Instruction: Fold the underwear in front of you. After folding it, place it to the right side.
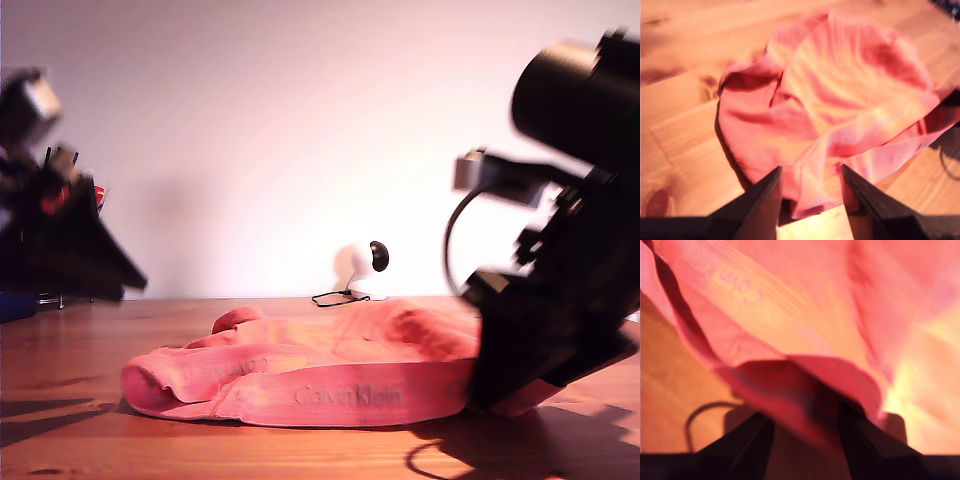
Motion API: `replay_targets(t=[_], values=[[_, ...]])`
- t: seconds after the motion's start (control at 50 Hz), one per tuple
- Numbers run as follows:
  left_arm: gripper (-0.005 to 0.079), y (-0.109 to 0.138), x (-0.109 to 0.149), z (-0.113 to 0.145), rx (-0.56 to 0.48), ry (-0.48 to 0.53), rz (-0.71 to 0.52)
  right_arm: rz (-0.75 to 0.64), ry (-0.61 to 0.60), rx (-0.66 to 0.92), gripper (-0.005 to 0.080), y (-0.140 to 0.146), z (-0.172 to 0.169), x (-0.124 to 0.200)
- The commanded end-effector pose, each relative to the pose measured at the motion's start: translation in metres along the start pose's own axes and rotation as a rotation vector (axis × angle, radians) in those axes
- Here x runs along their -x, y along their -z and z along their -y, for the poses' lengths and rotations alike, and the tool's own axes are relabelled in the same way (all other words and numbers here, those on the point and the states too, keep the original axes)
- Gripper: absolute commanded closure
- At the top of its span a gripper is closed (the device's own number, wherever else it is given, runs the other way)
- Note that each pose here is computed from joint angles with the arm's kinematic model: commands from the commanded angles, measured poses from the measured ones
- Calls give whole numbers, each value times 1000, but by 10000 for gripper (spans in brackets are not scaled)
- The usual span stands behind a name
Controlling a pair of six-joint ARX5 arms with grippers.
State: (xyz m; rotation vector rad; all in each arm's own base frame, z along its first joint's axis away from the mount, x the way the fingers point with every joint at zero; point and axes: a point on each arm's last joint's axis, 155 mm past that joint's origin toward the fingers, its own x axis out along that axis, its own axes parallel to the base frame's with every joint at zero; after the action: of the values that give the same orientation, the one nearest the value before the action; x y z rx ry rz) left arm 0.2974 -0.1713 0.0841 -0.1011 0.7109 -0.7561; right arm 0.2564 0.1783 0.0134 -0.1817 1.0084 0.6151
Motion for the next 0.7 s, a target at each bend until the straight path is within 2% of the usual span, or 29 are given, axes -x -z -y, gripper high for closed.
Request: replay_targets(t=[0.0, 0.08, 0.2, 0.34, 0.56, 0.68], values=[[419, 13, -2, 2, 39, 15, -39, 17, -26, -16, 391, -9, -3, 5], [419, 20, -5, 10, 39, 36, -71, -1, -52, -26, 391, -10, -7, 8], [425, 17, -9, 21, -7, 60, -59, -30, -51, -19, 391, -11, -8, 13], [463, 15, -16, 28, -41, 64, -51, 12, -56, 42, 395, -32, -9, 19], [472, 19, -36, 31, -64, 88, -54, 36, -65, 74, 402, -55, -11, 32], [472, 17, -47, 34, -79, 105, -31, 54, -33, 214, 402, -62, -5, 35]])
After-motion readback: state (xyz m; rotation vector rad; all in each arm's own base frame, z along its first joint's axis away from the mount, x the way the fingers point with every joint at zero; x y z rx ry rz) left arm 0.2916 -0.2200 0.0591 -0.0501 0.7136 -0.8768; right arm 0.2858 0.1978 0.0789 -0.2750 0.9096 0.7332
